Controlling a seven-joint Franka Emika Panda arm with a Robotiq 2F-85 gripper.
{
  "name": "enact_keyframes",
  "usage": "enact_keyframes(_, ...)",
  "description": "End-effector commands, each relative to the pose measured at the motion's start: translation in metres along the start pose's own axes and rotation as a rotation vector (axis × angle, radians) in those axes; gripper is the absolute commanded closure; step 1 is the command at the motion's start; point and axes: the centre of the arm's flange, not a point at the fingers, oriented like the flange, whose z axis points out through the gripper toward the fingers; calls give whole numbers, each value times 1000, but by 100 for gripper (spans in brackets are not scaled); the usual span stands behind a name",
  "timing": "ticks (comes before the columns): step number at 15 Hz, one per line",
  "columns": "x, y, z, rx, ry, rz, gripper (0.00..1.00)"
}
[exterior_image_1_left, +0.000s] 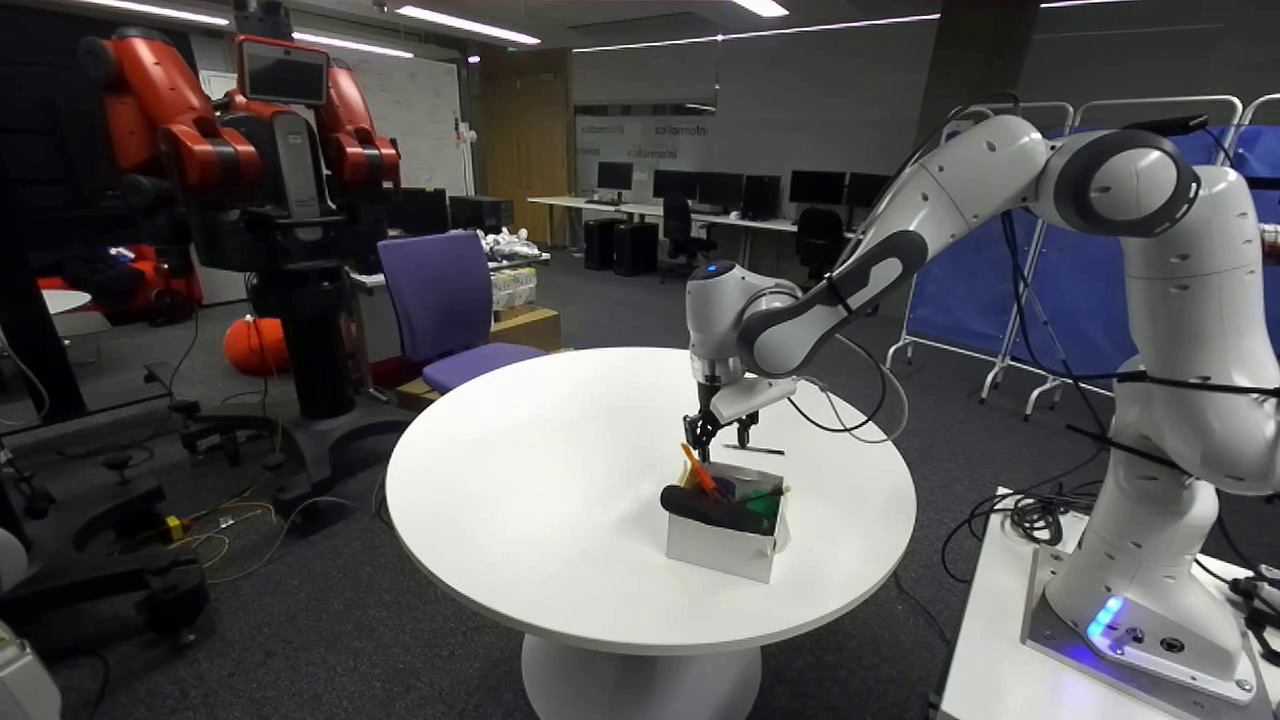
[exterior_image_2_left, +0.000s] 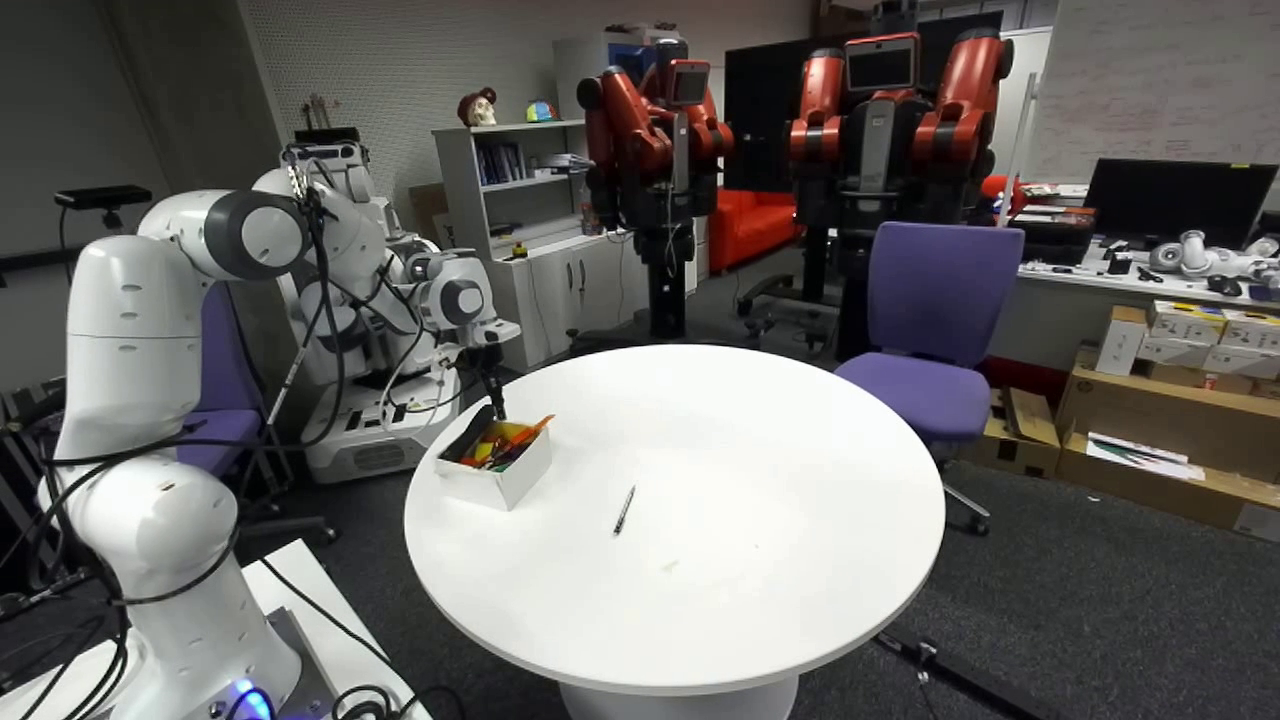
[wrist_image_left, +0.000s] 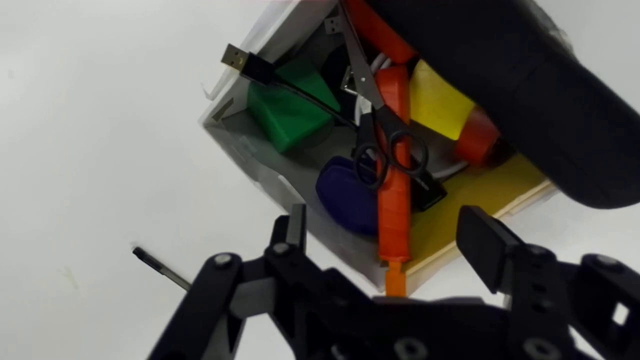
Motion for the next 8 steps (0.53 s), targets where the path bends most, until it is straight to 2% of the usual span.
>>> enact_keyframes(1,12,63,3,-13,3,40,0)
enact_keyframes(4,30,119,27,-42,-28,13,0)
enact_keyframes(6,40,157,45,-33,-56,-50,0)
enact_keyframes(8,49,192,58,-57,-99,-151,0)
